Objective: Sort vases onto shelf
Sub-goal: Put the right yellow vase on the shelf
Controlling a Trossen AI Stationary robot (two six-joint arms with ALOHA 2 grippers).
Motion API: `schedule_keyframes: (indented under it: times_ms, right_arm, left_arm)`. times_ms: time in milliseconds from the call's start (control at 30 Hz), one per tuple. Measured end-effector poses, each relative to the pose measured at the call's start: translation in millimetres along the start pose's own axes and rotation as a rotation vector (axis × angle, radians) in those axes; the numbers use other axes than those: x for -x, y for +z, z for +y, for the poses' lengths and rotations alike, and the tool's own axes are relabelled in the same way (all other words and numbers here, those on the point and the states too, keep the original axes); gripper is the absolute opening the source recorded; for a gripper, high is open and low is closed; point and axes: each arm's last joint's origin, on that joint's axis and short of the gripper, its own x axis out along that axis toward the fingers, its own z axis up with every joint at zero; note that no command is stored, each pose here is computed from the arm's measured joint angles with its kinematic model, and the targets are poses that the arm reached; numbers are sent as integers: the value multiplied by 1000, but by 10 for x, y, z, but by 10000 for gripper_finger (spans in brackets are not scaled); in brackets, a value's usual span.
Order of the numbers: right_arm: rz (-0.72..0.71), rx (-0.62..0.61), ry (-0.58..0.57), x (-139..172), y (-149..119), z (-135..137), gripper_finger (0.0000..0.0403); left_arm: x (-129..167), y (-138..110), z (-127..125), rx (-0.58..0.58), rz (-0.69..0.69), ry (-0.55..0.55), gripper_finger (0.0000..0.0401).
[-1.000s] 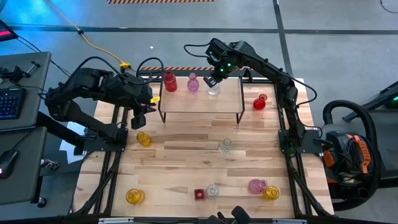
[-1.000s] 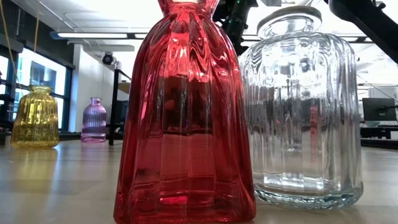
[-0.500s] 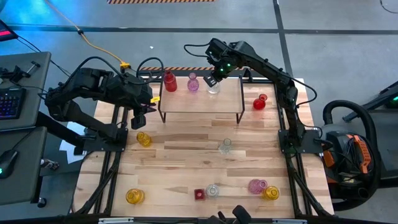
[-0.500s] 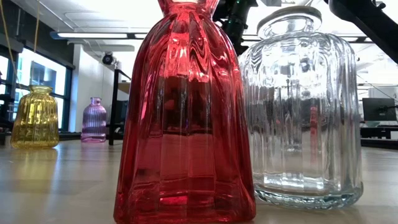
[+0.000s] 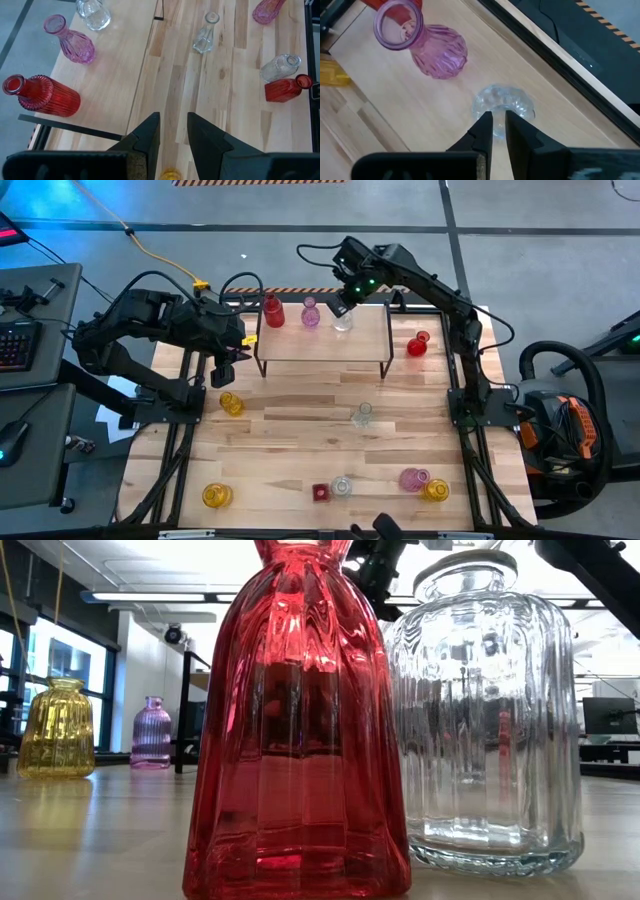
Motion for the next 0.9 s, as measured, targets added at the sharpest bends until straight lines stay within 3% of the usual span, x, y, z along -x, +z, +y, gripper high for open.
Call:
schedule_keyframes:
  times_ms: [333,533,900]
  right_arm:
    - [-16,17,41,359,-140,64,32]
    - [47,23,54,670,-392,174,32]
    - [40,49,192,1051,-750,619,42]
  left_arm:
    - [0,-10,2,-2,10,1,90]
    - [3,-66,9,-4,66,9,90]
    - [4,-70,8,-19,71,3,90]
